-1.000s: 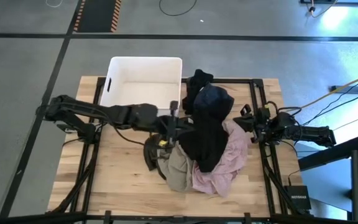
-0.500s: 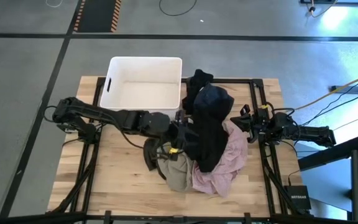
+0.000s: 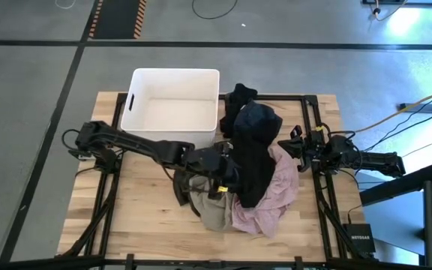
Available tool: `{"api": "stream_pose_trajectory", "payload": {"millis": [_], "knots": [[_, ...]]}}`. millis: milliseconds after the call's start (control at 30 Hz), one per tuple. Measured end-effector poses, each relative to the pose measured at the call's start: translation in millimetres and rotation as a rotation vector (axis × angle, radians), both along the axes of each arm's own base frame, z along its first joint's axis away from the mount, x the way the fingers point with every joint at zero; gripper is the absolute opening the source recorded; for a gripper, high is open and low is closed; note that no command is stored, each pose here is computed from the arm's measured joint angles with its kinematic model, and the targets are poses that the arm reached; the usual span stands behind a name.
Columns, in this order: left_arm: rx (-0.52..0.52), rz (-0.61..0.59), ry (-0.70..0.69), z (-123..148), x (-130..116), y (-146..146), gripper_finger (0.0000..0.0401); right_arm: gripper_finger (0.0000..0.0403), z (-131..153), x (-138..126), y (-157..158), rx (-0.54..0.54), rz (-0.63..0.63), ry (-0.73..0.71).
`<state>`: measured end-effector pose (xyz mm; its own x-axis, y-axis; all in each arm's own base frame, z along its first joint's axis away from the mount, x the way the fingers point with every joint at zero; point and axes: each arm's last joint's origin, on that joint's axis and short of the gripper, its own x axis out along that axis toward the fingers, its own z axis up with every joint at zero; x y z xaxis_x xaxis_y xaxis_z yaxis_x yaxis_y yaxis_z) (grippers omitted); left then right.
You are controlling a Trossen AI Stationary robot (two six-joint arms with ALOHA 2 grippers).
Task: Sort clothes
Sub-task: Put the black shirt into the bin
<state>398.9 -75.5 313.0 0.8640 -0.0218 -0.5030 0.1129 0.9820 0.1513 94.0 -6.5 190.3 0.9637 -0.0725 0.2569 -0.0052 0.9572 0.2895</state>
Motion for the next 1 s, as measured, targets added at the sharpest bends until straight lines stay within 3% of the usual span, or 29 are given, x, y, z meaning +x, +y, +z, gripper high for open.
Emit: {"api": "stream_pose_trajectory", "payload": {"millis": [567,733,1000], "knots": [[0.054,0.003,0.136,-57,27,1,0.0252,0.0015,-5,1,0,0.011,0.0,0.05],[0.065,0.052,0.039,-50,32,2,0.017,0.0015,-5,1,0,0.012,-0.002,0.05],[0.111,0.033,-0.067,-40,37,1,0.0023,0.0015,-5,1,0,0.011,-0.002,0.048]]}}
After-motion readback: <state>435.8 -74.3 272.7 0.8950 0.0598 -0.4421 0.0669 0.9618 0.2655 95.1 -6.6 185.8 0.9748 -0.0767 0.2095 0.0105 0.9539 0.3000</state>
